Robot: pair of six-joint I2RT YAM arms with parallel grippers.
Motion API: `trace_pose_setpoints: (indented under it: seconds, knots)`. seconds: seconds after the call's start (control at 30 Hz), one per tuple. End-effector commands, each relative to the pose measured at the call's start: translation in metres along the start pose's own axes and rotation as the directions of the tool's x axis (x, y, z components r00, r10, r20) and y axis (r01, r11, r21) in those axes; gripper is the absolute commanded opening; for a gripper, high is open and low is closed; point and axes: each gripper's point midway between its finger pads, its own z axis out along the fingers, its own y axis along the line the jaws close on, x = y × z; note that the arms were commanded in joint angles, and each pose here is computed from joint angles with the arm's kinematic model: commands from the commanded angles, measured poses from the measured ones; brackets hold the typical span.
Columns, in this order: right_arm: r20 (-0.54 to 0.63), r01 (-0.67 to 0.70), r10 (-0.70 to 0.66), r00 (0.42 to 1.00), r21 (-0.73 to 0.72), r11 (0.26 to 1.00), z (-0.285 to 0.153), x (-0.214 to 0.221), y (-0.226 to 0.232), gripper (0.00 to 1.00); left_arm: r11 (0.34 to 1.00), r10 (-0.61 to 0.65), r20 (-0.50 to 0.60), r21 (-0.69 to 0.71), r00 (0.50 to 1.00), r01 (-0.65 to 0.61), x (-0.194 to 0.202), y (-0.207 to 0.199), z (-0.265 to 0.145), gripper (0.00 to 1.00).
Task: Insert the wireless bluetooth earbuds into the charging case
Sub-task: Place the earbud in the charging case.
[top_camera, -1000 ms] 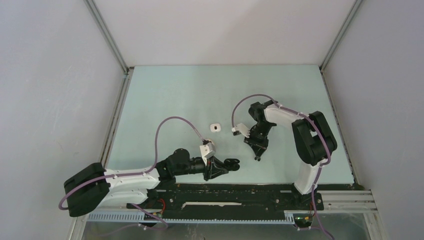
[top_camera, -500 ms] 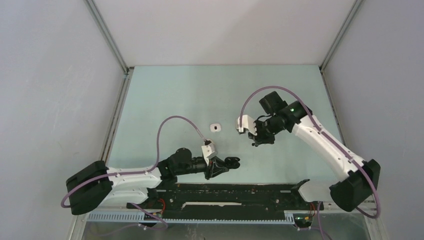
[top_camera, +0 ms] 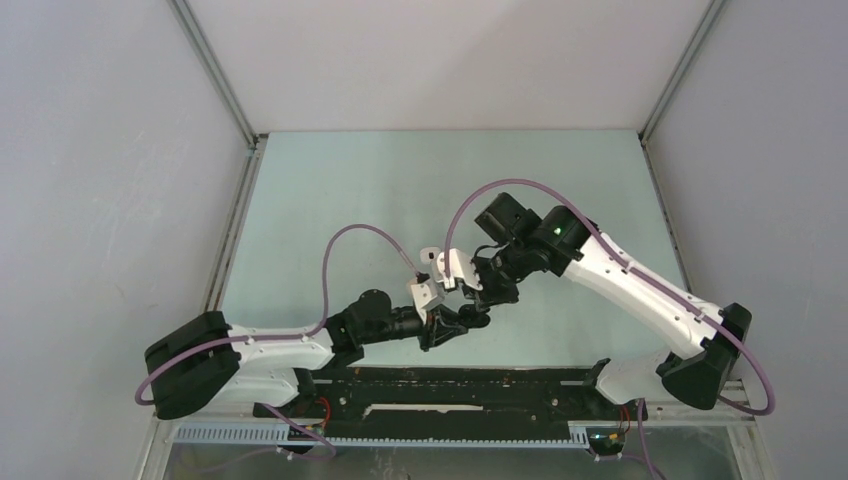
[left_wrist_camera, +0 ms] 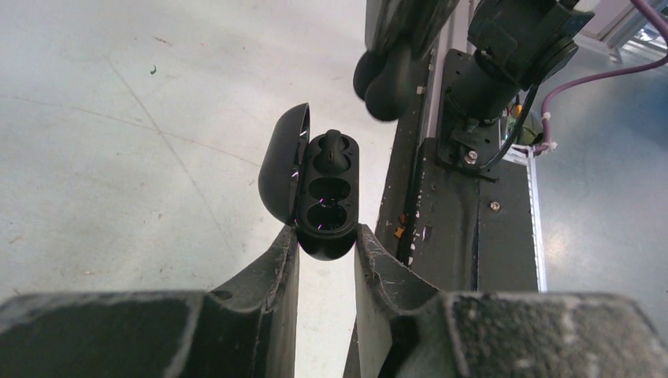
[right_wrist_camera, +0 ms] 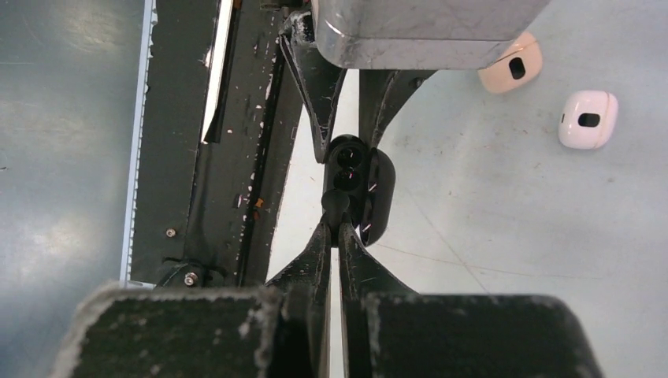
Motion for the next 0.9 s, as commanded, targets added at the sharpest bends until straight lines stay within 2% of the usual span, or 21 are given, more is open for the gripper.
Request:
trace_pose_setpoints:
  seconds: [0.0, 0.27, 0.87]
  knots:
    - [0.015, -0.011, 0.011, 1.000, 0.013, 1.000, 0.001, -0.010, 0.001, 0.00, 0.998, 0.047, 0.128, 0.032, 0.991, -0.052, -0.039, -0.009, 0.002, 0.00]
    - [-0.058, 0.044, -0.042, 0.997, 0.035, 0.998, 0.015, -0.004, 0.005, 0.00, 0.998, 0.030, 0.159, 0.048, 0.987, -0.038, -0.044, -0.013, 0.001, 0.00]
    - [-0.122, 0.045, -0.038, 0.992, 0.054, 0.998, 0.028, 0.003, -0.005, 0.00, 0.996, 0.009, 0.185, 0.080, 0.983, -0.024, -0.043, -0.018, -0.001, 0.01]
